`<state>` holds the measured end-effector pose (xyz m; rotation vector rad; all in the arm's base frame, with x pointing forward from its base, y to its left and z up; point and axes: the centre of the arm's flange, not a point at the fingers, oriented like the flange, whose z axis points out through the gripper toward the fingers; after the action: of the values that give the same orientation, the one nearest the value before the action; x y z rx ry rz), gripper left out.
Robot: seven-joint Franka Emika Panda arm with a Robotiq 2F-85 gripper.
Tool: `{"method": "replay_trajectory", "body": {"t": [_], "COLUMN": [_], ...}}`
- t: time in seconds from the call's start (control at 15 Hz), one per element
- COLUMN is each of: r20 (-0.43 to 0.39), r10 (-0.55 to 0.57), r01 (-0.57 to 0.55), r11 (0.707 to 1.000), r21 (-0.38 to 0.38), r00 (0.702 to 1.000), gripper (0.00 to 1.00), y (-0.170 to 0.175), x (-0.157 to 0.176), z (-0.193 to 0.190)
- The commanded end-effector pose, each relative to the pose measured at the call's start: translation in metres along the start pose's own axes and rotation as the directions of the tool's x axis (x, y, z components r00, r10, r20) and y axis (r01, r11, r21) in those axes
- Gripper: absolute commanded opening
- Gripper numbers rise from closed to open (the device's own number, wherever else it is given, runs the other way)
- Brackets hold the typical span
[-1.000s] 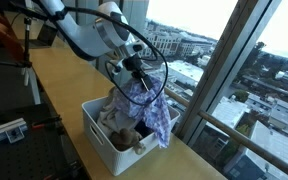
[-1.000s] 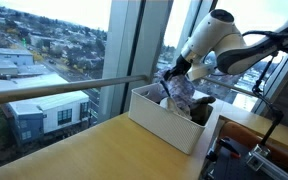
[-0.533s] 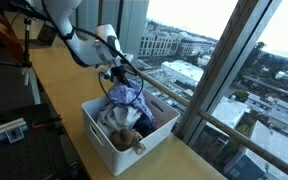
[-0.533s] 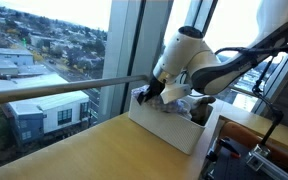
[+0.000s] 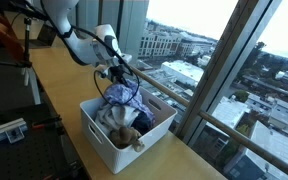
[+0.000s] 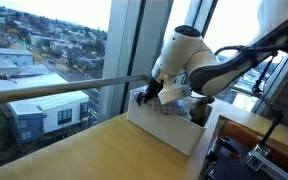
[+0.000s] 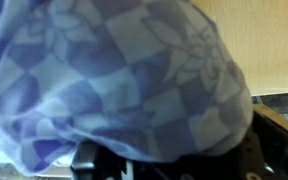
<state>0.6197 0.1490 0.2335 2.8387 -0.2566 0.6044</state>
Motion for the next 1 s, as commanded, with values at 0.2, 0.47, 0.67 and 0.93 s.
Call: {"method": "replay_trajectory", "body": {"t": [0.2, 0.47, 0.67, 0.93], "r20": [0.012, 0.009, -0.017, -0.051], "r10": [0.078, 0.082, 0.078, 0.098], "r01": [-0.076, -0.080, -0.079, -0.104], "r11": [0.991, 0.991, 0.991, 0.987], "r21": [-0.109, -0.107, -0.109, -0.125], "r00": [0.997, 0.997, 0.997, 0.994], "gripper": [0.00, 0.00, 0.00, 0.00], "y": [0.098, 0.110, 0.109, 0.144], "x": [-0.016, -0.019, -0.011, -0.001], "z": [0.006, -0.003, -0.034, -0.061]}}
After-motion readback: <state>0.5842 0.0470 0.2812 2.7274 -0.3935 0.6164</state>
